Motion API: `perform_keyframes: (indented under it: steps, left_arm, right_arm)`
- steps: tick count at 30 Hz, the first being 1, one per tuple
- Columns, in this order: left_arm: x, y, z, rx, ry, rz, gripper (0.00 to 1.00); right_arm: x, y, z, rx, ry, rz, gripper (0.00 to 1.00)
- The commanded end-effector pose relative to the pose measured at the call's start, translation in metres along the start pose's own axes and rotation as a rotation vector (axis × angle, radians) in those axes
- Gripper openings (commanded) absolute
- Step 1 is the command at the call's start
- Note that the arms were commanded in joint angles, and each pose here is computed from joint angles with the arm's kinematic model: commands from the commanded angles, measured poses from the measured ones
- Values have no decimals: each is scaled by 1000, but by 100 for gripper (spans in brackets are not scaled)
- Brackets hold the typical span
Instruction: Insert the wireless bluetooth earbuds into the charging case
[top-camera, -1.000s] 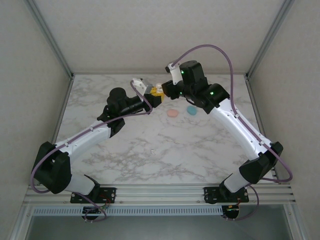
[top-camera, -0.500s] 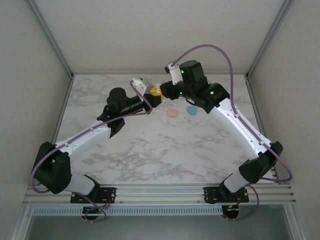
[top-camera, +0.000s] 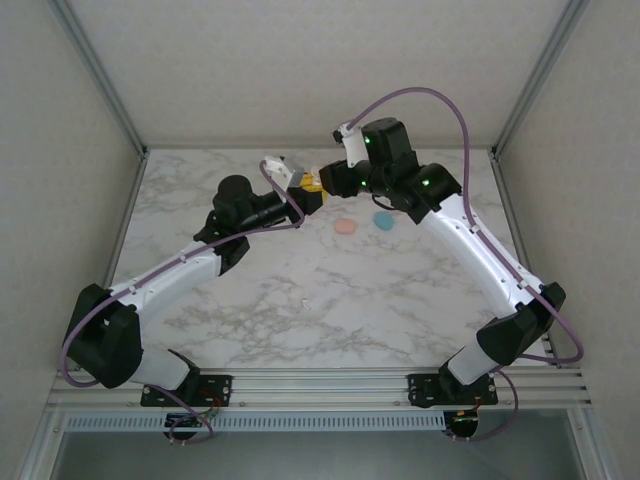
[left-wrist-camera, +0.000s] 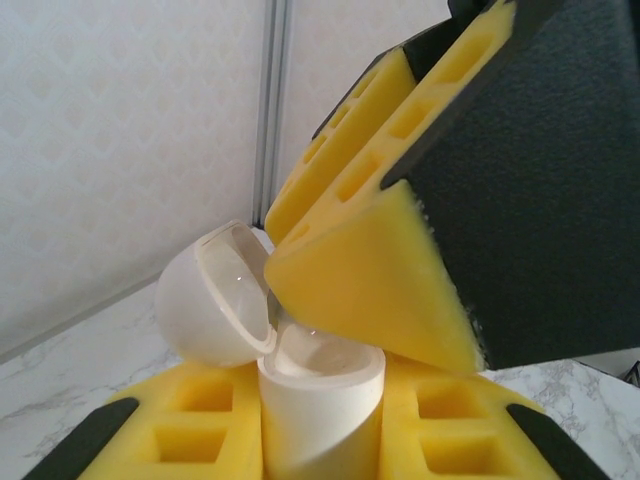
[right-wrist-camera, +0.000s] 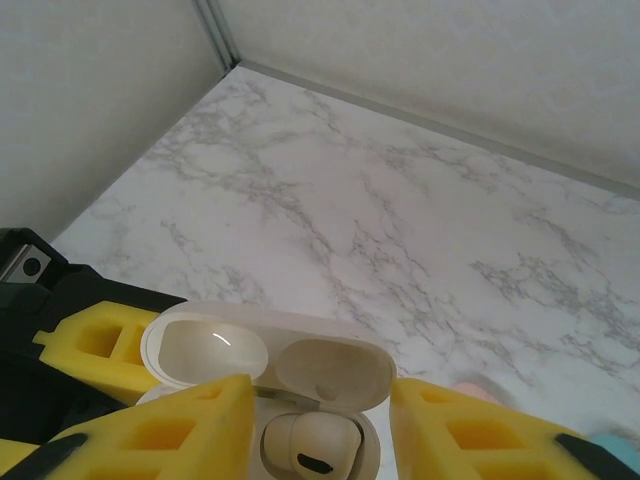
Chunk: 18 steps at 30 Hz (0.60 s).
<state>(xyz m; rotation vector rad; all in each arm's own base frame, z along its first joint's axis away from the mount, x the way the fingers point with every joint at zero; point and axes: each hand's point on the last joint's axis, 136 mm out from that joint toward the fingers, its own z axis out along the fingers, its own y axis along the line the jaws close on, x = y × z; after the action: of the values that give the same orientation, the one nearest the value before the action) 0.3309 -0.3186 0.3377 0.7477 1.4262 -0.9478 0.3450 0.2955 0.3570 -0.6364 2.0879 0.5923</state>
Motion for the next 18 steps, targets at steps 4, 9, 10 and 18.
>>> perform_keyframes:
  steps: [4, 9, 10, 18]
  left_arm:
    - [-36, -16, -8, 37, -103, 56, 0]
    - [-35, -16, -8, 38, -100, 56, 0]
    - [-35, -16, -8, 38, -101, 58, 0]
    - [-34, -15, -9, 31, -96, 60, 0]
  right_arm:
    - [-3, 6, -1, -63, 20, 64, 45]
    - [-9, 10, -6, -114, 4, 104, 51]
    - [-11, 10, -7, -117, 0, 107, 51]
    - [-23, 10, -24, -137, -51, 151, 64]
